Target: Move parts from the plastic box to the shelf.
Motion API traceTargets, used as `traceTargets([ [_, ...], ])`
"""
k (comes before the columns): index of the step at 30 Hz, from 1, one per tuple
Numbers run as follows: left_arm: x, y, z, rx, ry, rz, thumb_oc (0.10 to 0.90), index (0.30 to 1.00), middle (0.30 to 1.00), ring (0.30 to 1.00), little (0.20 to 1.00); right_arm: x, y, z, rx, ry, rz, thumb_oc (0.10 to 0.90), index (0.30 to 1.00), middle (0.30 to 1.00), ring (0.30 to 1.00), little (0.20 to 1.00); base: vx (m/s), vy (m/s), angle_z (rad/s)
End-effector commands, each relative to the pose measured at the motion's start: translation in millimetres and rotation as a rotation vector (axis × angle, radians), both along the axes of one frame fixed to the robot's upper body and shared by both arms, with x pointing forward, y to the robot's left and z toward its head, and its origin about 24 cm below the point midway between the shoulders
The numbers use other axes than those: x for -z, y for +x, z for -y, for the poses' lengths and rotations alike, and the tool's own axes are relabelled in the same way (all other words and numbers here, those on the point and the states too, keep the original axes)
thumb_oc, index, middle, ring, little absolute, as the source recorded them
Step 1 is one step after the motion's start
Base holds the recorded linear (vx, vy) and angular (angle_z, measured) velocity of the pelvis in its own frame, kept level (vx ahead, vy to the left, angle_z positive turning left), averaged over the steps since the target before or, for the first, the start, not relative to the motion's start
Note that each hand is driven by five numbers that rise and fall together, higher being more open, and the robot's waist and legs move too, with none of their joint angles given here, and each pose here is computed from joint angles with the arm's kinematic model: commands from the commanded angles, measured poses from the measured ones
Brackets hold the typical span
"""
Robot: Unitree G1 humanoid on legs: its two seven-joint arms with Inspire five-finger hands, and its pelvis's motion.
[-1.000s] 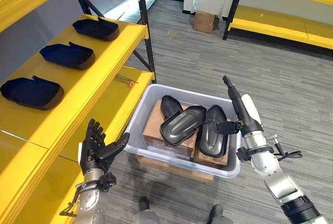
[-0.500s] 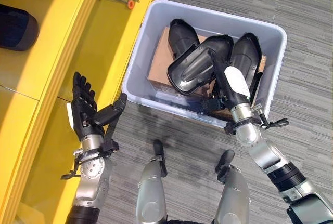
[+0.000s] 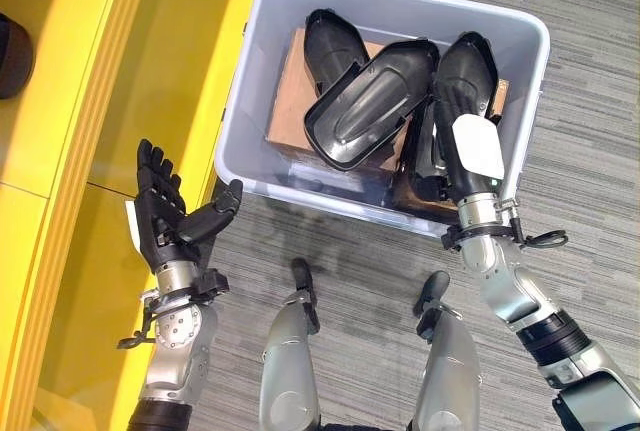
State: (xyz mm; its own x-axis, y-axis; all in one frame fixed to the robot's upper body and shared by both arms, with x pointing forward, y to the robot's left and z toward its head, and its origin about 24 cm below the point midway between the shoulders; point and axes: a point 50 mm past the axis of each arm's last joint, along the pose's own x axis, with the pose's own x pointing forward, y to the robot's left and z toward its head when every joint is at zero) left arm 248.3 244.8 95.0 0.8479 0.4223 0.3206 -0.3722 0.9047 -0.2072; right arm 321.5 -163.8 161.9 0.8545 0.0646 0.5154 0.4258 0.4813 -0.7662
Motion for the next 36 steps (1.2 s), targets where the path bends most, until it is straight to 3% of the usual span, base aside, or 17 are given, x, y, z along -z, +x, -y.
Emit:
traceTargets([
  [1, -51.2, -16.7, -2.0, -0.003, 0.021, 0.303, 0.9, 1.0, 1.0, 1.0, 1.0, -55.5, -4.9, -1.7, 0.011, 0.0, 0.267, 0.9, 1.0, 1.0, 1.0, 1.0, -0.02, 0.003, -0.04],
  [11, -49.9, -19.7, 0.3, 0.018, 0.02, 0.303, 0.9, 1.0, 1.0, 1.0, 1.0, -45.9, -0.8, 12.2, 0.094, -0.005, 0.231, 0.9, 1.0, 1.0, 1.0, 1.0, -0.03, -0.006, -0.04],
  [20, -49.7, -22.2, 0.8, 0.011, 0.014, 0.303, 0.9, 1.0, 1.0, 1.0, 1.0, -45.4, -3.4, 4.7, 0.029, -0.002, 0.213, 0.9, 1.0, 1.0, 1.0, 1.0, -0.02, -0.001, -0.03],
  [27, -52.8, -27.6, -2.0, -0.014, 0.012, 0.313, 0.9, 1.0, 1.0, 1.0, 1.0, -62.1, -23.3, -5.0, -0.073, 0.015, 0.304, 0.9, 1.0, 1.0, 1.0, 1.0, 0.0, 0.0, 0.0],
  [36, -55.5, -27.8, 0.0, -0.022, 0.008, 0.317, 0.9, 1.0, 1.0, 1.0, 1.0, -75.9, -37.5, -6.5, -0.054, -0.038, 0.444, 0.9, 1.0, 1.0, 1.0, 1.0, 0.0, 0.0, 0.0],
])
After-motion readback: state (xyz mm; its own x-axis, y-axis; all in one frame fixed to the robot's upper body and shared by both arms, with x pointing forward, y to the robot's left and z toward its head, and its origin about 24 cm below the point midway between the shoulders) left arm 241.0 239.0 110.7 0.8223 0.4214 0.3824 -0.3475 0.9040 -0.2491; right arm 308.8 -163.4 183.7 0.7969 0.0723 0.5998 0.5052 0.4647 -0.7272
